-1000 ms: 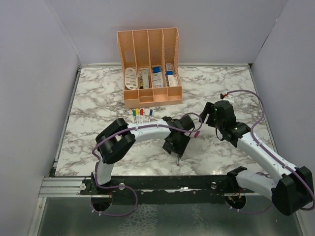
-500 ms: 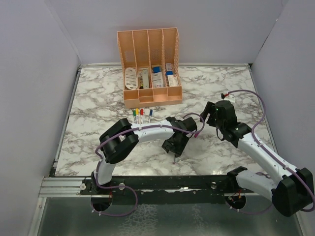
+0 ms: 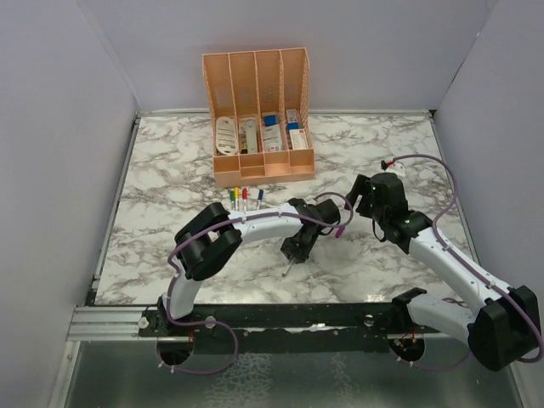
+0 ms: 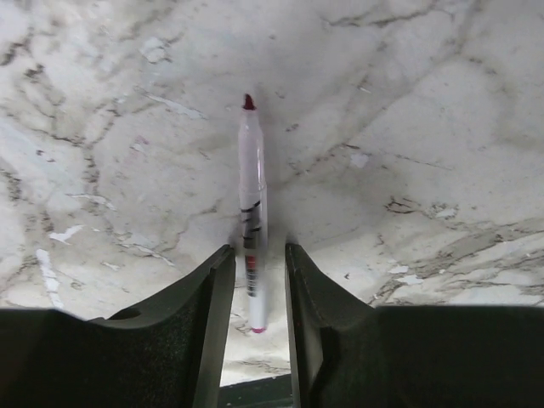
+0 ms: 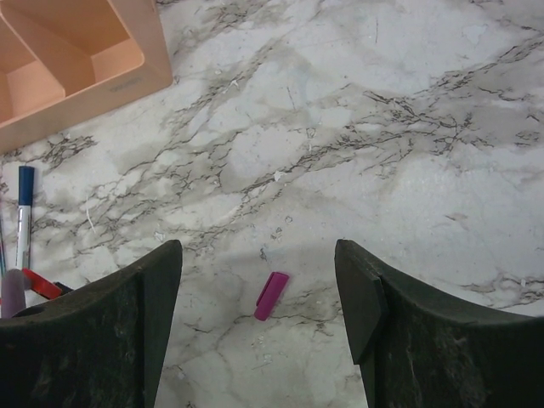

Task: Insert the pens into the pen caps

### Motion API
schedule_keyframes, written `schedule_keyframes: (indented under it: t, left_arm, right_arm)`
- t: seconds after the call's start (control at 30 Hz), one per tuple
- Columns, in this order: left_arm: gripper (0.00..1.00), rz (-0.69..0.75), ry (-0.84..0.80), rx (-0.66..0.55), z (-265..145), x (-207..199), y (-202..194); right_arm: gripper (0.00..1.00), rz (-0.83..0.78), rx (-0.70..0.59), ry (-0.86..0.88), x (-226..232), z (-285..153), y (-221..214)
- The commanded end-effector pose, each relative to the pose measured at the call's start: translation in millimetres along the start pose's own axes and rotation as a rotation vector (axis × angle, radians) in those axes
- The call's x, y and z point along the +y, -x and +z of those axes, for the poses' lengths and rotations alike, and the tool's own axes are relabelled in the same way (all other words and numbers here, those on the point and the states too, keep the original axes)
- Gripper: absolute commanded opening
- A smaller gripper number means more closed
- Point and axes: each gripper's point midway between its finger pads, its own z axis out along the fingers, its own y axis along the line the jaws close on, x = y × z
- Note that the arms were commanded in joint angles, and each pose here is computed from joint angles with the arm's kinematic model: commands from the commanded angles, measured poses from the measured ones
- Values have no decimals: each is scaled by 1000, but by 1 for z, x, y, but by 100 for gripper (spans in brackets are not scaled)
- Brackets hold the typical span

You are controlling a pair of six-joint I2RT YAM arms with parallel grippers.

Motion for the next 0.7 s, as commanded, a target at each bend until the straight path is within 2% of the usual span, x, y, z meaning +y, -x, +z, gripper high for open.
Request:
schedule_keyframes:
  t: [0.0, 0.17, 0.67]
  left_arm:
    - [32, 72, 346, 128, 63, 89, -31]
    - [31, 64, 358, 151, 62, 103, -39]
    - [33, 86, 274, 199, 65, 95, -56]
  right_arm:
    - [71, 0, -14, 59, 14, 2, 7]
    - [69, 11, -14, 50, 12, 3, 5]
    - [69, 14, -5, 42, 16, 10, 8]
